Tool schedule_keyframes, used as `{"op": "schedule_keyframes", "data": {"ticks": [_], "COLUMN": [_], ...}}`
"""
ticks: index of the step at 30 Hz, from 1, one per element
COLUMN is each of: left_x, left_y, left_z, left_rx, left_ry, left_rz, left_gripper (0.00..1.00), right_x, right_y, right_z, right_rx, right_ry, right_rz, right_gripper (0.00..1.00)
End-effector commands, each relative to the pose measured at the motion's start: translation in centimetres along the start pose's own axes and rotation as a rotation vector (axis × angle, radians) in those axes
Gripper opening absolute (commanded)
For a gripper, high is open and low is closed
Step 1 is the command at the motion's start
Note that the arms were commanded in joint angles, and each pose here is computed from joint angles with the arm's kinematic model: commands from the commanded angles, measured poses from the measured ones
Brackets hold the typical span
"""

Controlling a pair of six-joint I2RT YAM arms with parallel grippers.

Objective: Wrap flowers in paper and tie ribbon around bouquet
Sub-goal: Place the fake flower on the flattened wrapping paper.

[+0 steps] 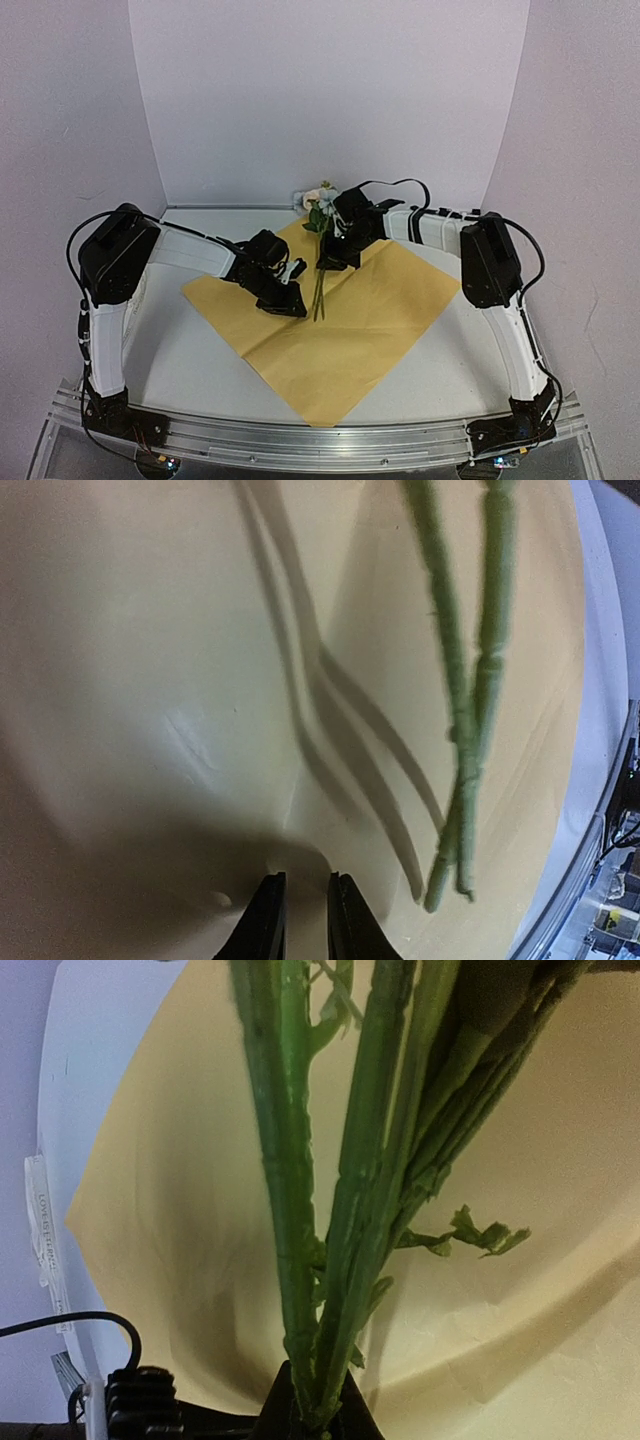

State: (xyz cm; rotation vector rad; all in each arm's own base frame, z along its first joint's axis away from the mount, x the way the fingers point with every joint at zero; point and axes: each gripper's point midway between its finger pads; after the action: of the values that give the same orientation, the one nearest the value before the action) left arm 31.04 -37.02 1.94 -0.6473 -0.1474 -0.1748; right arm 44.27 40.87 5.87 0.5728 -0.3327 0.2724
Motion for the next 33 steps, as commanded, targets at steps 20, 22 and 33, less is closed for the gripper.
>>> {"op": "schedule_keyframes", "data": {"ticks": [20, 22, 33], "left_x": [0.5, 0.5, 0.7], "left_y": [3.9, 3.9, 3.8], "left_z": [1.7, 1.7, 1.8], "left_rx": [0.075, 0.074, 0.069], "left_ry": [-0.021, -0.020, -0.028], "left_rz": [0.066, 0.066, 0.069], "left_gripper": [0.17, 0.16, 0.16], "right_x": [-1.9, -2.1, -1.3], "right_y": [-2.5, -2.6, -1.8], "right_z": [-0.3, -0.3, 2.5], "right_rx": [-0.115, -0.119, -0.140], "right_ry": [0.099, 0.105, 0.062], "right_rz": [0.075, 0.070, 0.040], "right_gripper": [0.05, 0.10, 0.53]}}
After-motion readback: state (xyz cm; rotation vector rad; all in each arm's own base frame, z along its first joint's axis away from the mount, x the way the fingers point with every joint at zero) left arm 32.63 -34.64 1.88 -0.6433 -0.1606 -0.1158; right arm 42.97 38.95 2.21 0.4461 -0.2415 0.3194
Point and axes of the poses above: each gripper's point midway between its finger pads, its own z axis back along the fingers, its own y axis along the line the jaws close on, x = y × z, and after that the axes turned 14 degrees about z, right-handed
